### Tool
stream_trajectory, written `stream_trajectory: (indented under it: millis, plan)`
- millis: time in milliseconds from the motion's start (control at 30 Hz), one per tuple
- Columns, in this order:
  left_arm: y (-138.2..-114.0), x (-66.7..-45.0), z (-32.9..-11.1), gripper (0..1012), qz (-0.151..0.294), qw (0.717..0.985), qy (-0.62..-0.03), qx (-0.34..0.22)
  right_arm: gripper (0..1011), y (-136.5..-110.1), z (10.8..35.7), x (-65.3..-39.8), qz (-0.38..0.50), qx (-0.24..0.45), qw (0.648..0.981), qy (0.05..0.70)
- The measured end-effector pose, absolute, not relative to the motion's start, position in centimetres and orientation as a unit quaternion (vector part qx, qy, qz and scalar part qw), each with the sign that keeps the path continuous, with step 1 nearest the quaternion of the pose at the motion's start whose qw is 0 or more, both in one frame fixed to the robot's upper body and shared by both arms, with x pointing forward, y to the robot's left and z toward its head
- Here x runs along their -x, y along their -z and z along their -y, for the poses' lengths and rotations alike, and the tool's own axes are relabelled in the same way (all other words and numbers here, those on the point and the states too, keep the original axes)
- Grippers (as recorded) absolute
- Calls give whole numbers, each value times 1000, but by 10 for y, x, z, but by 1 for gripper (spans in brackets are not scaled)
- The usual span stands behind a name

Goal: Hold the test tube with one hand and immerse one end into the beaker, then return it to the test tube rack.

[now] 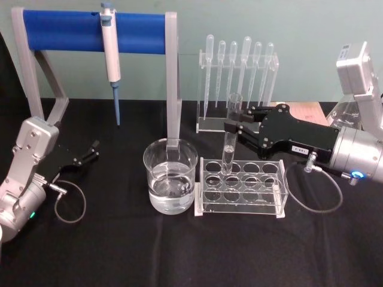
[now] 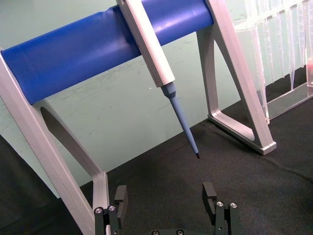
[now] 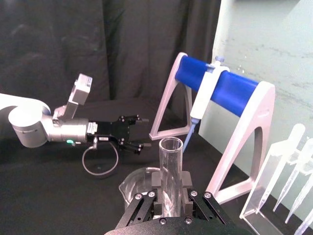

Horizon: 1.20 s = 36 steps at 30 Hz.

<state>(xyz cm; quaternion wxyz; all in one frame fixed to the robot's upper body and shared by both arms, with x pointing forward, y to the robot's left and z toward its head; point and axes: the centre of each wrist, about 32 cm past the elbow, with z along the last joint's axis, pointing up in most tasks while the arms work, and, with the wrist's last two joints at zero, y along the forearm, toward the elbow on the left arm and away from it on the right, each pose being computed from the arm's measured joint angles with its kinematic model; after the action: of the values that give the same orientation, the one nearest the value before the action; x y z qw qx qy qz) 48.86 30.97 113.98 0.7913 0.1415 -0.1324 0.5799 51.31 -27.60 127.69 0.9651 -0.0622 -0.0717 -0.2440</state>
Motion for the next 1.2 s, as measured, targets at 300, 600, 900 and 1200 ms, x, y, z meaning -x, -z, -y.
stream_trajectory:
  millis: [300, 600, 900, 1200]
  plan:
    - [-1140, -489, -310, 1000, 132, 791, -580, -141, 222, -1288, 276, -511, 73, 50, 965, 247]
    - [-1140, -489, -310, 1000, 132, 791, -580, -141, 222, -1292, 278, -508, 63, 42, 962, 264]
    - [-1140, -489, -310, 1000, 132, 791, -580, -141, 222, -1292, 281, -507, 59, 37, 960, 271]
    - [-1140, -489, -310, 1000, 132, 791, -580, -141, 222, -1291, 283, -506, 61, 35, 960, 272]
